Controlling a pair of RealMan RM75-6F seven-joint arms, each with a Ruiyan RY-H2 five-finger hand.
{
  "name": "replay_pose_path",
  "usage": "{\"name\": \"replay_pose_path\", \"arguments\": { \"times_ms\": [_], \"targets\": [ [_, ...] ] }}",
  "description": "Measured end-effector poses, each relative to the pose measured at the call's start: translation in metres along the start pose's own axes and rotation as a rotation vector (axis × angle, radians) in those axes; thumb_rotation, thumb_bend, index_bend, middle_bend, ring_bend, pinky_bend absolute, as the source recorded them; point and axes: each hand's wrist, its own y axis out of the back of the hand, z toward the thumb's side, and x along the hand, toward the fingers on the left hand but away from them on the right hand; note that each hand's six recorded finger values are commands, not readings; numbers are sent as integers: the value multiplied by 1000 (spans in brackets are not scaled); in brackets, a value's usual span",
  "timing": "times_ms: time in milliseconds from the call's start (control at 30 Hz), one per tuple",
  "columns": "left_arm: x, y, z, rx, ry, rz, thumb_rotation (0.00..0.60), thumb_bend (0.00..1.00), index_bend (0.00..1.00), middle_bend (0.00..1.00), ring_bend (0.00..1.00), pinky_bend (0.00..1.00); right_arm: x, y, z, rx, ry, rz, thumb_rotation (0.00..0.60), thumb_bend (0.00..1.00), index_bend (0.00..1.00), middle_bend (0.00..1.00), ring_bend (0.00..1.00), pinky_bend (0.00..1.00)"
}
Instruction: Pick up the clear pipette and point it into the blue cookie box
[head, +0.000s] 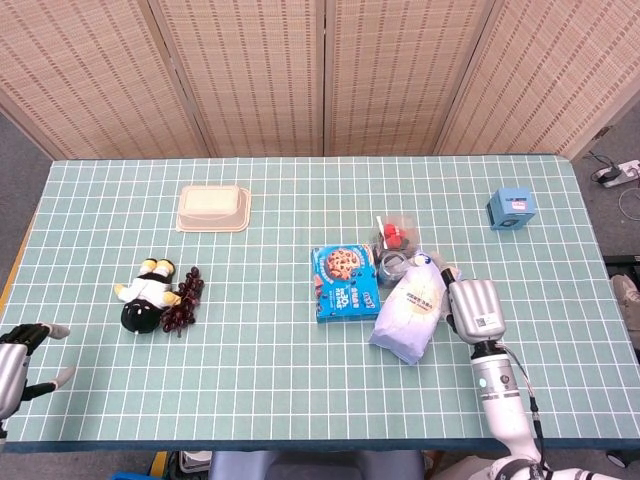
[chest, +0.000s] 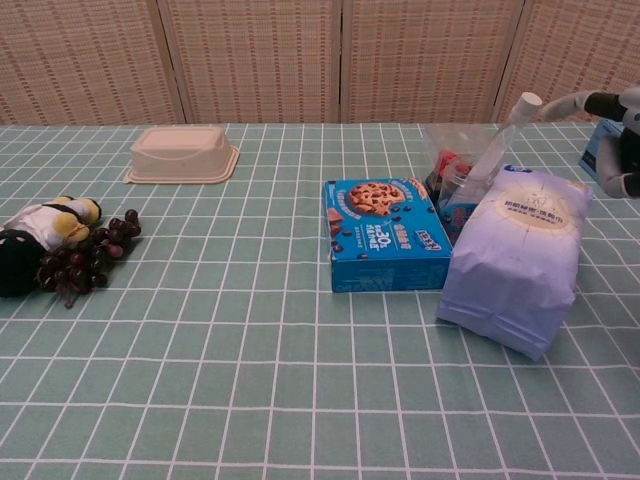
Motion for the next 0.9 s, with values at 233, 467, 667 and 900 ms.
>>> {"name": "replay_pose_path", "arguments": {
  "times_ms": [233, 467, 667, 900],
  "targets": [
    [-1, 1, 0, -3, 1, 2, 600, 154, 497, 435, 353, 482, -3, -7, 7, 3, 7, 12, 600, 871, 134, 1000, 1000, 1000],
    [-1, 3, -1, -7, 3, 4, 600, 153, 497, 435, 353, 482, -8, -9, 21, 9, 34, 14, 600, 870, 134, 1000, 1000, 1000],
    [-1, 5, -2, -13, 4, 7, 600, 154, 497, 435, 353, 482, -12, -9, 32, 10, 58, 13, 600, 869, 134, 1000, 1000, 1000],
    [-2, 7, -3, -17, 7, 11, 600, 154, 497, 435, 353, 482, -15, -8, 44, 13, 81, 12, 600, 867, 134, 1000, 1000, 1000]
  ]
}}
